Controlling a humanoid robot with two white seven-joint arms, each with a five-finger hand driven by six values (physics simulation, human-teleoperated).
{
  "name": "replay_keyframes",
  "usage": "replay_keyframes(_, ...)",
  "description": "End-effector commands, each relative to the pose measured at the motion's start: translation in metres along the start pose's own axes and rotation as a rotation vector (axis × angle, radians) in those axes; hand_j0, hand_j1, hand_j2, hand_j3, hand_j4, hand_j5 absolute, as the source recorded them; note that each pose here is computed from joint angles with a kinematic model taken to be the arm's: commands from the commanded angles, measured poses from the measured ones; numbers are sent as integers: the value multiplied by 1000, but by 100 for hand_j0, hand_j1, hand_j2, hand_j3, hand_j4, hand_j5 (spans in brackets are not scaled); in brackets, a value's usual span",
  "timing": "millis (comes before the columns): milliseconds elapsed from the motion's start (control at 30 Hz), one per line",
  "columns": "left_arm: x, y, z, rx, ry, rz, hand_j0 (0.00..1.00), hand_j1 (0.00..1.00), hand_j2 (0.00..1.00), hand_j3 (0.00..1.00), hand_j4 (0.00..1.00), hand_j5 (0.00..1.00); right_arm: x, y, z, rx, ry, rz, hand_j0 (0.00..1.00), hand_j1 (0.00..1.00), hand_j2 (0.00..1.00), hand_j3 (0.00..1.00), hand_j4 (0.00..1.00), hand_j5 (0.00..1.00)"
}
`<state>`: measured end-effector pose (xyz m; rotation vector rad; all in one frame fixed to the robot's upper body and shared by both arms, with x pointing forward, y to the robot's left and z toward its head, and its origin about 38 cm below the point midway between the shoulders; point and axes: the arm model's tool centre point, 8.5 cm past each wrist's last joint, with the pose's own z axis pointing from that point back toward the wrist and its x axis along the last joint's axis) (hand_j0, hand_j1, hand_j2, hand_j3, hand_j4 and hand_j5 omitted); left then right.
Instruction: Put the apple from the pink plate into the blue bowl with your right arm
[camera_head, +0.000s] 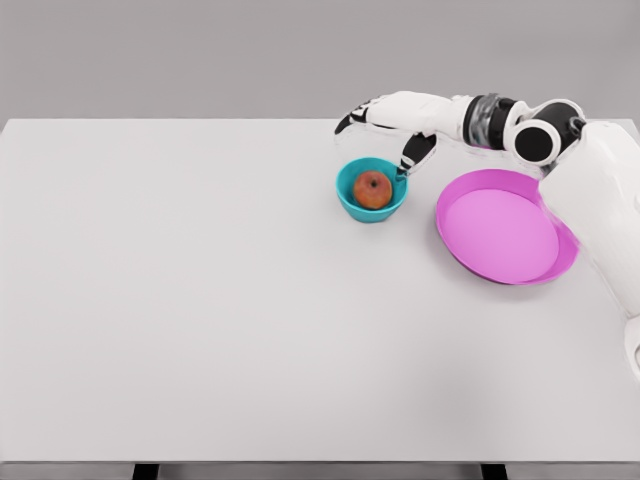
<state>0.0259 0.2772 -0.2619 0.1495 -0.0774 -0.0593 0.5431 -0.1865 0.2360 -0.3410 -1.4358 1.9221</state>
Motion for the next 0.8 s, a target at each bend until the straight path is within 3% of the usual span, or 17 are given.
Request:
replay_keyframes(0, 0, 0, 0, 0, 0, 0, 100, 100, 100, 100, 100, 100, -5, -2, 8, -6, 8, 4, 100, 100, 100, 100, 100, 100)
replay_keyframes(67, 0, 0, 0, 0, 0, 0, 100, 100, 100, 100, 100, 100, -23, -20, 42, -22, 26, 70, 100, 100, 100, 100, 100, 100)
replay_keyframes(167, 0, 0, 0, 0, 0, 0, 100, 100, 100, 100, 100, 100, -36, -63, 120, -215, 18, 77, 100, 100, 100, 100, 100, 100)
replay_keyframes(333, 0, 0, 0, 0, 0, 0, 100, 100, 100, 100, 100, 100, -65, -8, 206, -403, 124, -42, 100, 100, 100, 100, 100, 100)
replay_keyframes(500, 0, 0, 0, 0, 0, 0, 100, 100, 100, 100, 100, 100, -74, 41, 212, -375, 160, -134, 100, 100, 100, 100, 100, 100)
replay_keyframes(600, 0, 0, 0, 0, 0, 0, 100, 100, 100, 100, 100, 100, -76, 58, 211, -352, 169, -163, 100, 100, 100, 100, 100, 100)
replay_keyframes(767, 0, 0, 0, 0, 0, -3, 100, 100, 100, 100, 100, 100, -76, 65, 210, -340, 171, -173, 100, 100, 100, 100, 100, 100)
